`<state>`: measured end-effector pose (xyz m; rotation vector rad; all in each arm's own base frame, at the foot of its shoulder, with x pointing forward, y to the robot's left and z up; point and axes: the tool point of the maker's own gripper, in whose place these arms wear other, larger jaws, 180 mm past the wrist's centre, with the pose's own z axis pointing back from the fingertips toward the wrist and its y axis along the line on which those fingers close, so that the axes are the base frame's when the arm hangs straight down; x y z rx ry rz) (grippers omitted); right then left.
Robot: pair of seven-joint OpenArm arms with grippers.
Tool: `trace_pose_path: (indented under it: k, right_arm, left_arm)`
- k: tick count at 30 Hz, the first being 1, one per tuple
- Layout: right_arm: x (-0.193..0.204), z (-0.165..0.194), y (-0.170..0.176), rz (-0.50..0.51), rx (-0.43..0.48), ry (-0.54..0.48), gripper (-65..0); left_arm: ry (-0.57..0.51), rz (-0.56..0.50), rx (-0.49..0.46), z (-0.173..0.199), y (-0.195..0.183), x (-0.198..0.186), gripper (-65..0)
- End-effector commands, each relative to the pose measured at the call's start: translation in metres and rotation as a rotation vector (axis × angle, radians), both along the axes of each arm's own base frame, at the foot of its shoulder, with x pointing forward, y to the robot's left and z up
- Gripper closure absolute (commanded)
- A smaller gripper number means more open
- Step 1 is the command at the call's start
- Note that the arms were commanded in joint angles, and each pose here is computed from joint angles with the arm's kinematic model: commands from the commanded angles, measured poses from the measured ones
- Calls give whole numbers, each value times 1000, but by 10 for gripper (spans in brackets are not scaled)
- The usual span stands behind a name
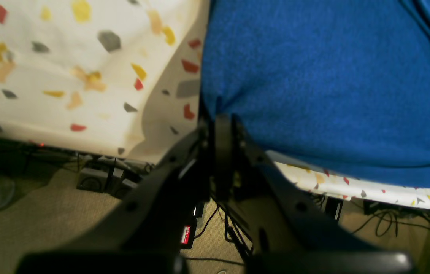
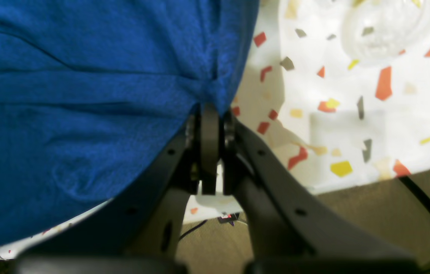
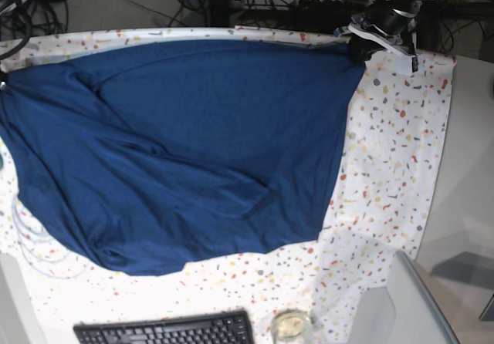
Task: Layout the t-shirt on the table in an organized manner, then fold the t-shirt properly
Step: 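Lift the shirt with both grippers and pull it taut across the cloth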
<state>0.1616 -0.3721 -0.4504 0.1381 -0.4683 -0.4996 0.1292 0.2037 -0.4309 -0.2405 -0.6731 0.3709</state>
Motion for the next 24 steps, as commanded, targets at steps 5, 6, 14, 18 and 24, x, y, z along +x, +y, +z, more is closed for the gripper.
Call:
trace_pose_path:
  k: [5,6,14,18,24]
  right_arm:
    - [6,2,4,88,-30,15,-2]
    - [4,1,5,94,-30,22,-2]
    - [-12,-1,7,19,-35,58,-2]
    - [-16,7,10,30,-72,55,-2]
    - [-19,16,10,-30,-77,113,-3]
  left_arm:
    - [-6,44,42,9,23,-10,0]
    - [-4,59,53,9,29,-13,0]
    - [19,110,109,15,57,-30,0]
    - [23,105,103,14,54,-31,0]
    - [20,105,102,14,54,-29,0]
